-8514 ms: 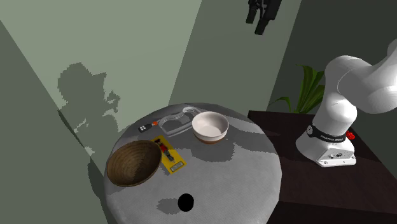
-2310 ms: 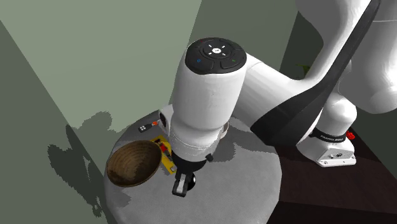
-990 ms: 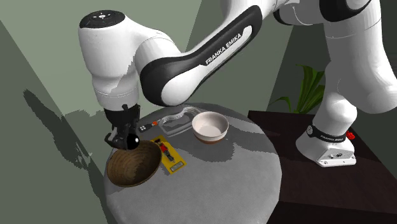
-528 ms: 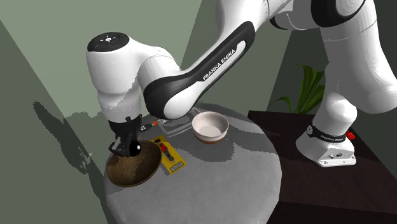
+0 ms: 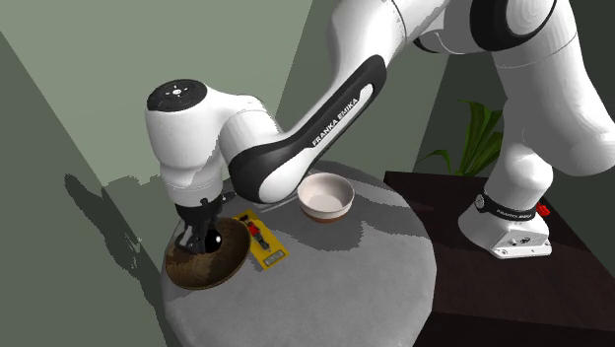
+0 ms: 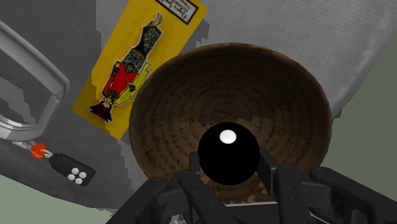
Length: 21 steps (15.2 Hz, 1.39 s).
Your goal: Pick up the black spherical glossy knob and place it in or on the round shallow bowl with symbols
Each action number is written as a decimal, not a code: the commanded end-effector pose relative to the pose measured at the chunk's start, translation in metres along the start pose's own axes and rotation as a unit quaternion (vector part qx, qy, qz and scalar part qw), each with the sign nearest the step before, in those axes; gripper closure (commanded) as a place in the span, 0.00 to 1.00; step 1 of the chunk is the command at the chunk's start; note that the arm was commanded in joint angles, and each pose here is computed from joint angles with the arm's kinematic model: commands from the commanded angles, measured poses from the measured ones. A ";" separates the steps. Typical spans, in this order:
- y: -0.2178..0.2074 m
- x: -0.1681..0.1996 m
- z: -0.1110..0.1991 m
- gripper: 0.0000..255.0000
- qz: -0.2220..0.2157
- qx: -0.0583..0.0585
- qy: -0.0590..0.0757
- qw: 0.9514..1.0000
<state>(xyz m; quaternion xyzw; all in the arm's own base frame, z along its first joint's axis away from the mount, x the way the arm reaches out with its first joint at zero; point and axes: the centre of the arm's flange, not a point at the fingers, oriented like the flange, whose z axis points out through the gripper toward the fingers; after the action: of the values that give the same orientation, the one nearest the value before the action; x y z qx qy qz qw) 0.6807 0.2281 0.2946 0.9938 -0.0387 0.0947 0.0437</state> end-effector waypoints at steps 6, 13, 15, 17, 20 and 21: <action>0.000 0.000 0.001 1.00 0.000 0.000 0.000 1.000; 0.000 0.000 -0.012 0.00 0.000 0.000 0.000 1.000; 0.000 0.000 -0.039 0.00 0.000 0.000 0.000 1.000; 0.000 0.000 -0.049 0.00 0.000 0.000 0.000 1.000; 0.000 0.000 -0.049 0.00 0.000 0.000 0.000 1.000; 0.000 0.000 -0.049 0.00 0.000 0.000 0.000 1.000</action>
<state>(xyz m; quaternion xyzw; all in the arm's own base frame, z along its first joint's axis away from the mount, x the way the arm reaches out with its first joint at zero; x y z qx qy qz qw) 0.6717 0.2325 0.3424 0.9938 -0.0387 0.0950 0.0436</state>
